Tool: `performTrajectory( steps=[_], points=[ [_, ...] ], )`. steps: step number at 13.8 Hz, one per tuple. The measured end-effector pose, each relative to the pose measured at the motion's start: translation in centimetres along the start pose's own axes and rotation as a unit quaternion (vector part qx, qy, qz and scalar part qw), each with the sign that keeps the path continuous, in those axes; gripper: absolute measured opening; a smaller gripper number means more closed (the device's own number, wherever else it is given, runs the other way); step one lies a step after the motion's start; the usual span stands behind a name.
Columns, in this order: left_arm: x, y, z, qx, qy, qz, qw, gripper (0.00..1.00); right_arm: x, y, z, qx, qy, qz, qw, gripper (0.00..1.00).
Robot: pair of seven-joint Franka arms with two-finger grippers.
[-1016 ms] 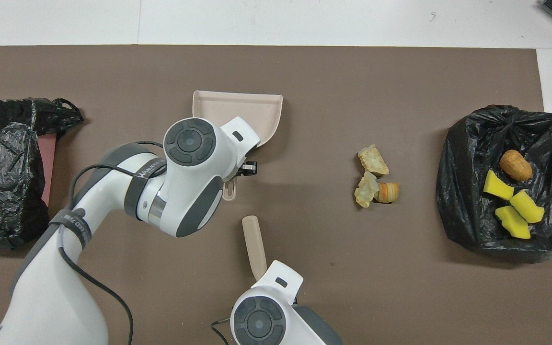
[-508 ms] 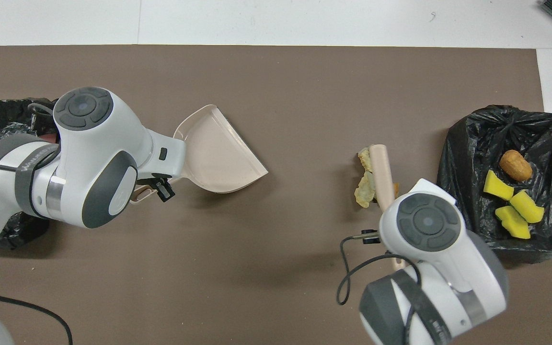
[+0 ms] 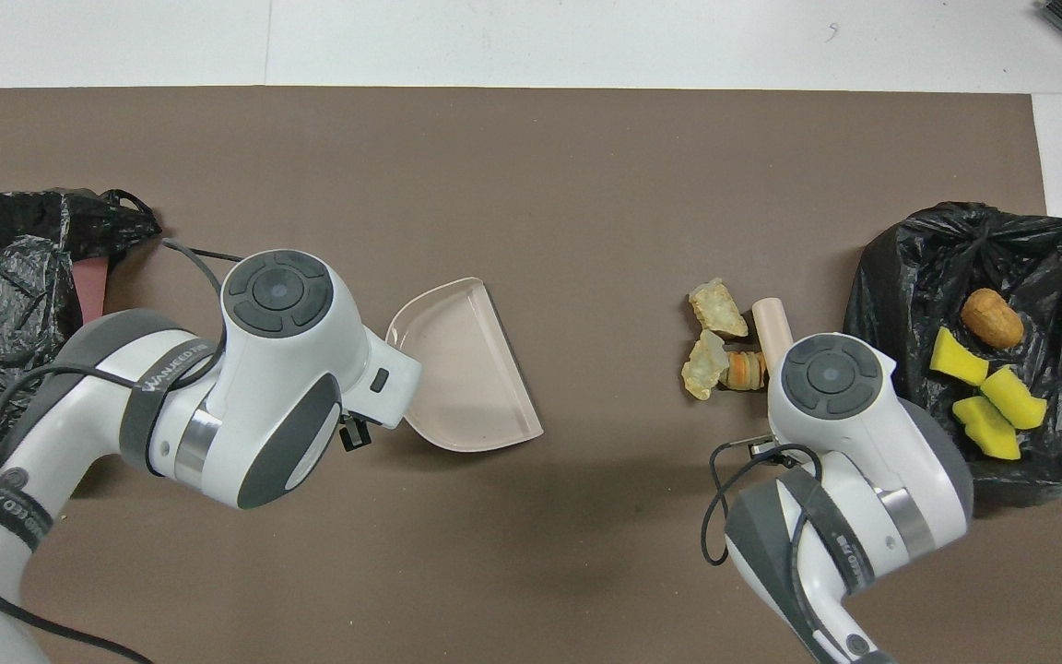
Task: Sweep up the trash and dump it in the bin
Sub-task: 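Sweep the bread chunks into the dustpan with the right gripper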
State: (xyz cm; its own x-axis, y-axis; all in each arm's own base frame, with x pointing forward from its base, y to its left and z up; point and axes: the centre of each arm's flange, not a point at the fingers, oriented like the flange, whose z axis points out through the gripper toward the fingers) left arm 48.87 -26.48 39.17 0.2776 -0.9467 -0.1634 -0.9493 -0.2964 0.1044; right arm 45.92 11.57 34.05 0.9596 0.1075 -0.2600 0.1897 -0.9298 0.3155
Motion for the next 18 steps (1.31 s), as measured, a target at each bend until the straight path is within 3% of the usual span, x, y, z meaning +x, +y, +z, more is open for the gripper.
performTrajectory(
  steps=[3, 8, 12, 15, 18],
  points=[
    [1.1, 1.0, 0.7, 0.008, 0.001, 0.015, 1.0, 0.31, -0.2, -1.9, -0.2, 0.012, -0.001, -0.033, 0.999, 0.26],
    [3.1, 4.4, 2.6, 0.018, 0.003, 0.04, 0.999, 0.31, -1.9, -9.5, -2.6, 0.122, -0.004, -0.053, 0.991, 0.26],
    [3.7, 5.4, 2.6, 0.025, 0.009, 0.049, 0.998, 0.31, -2.7, -13.0, -4.6, 0.228, -0.018, -0.038, 0.973, 0.26],
    [3.9, 5.7, 3.1, 0.033, 0.019, 0.055, 0.998, 0.31, -3.0, -15.3, -7.3, 0.311, -0.022, -0.044, 0.949, 0.26],
    [4.0, 5.7, 3.5, 0.038, 0.025, 0.057, 0.997, 0.31, -2.6, -12.7, -10.3, 0.325, -0.016, -0.053, 0.944, 0.26]
  ],
)
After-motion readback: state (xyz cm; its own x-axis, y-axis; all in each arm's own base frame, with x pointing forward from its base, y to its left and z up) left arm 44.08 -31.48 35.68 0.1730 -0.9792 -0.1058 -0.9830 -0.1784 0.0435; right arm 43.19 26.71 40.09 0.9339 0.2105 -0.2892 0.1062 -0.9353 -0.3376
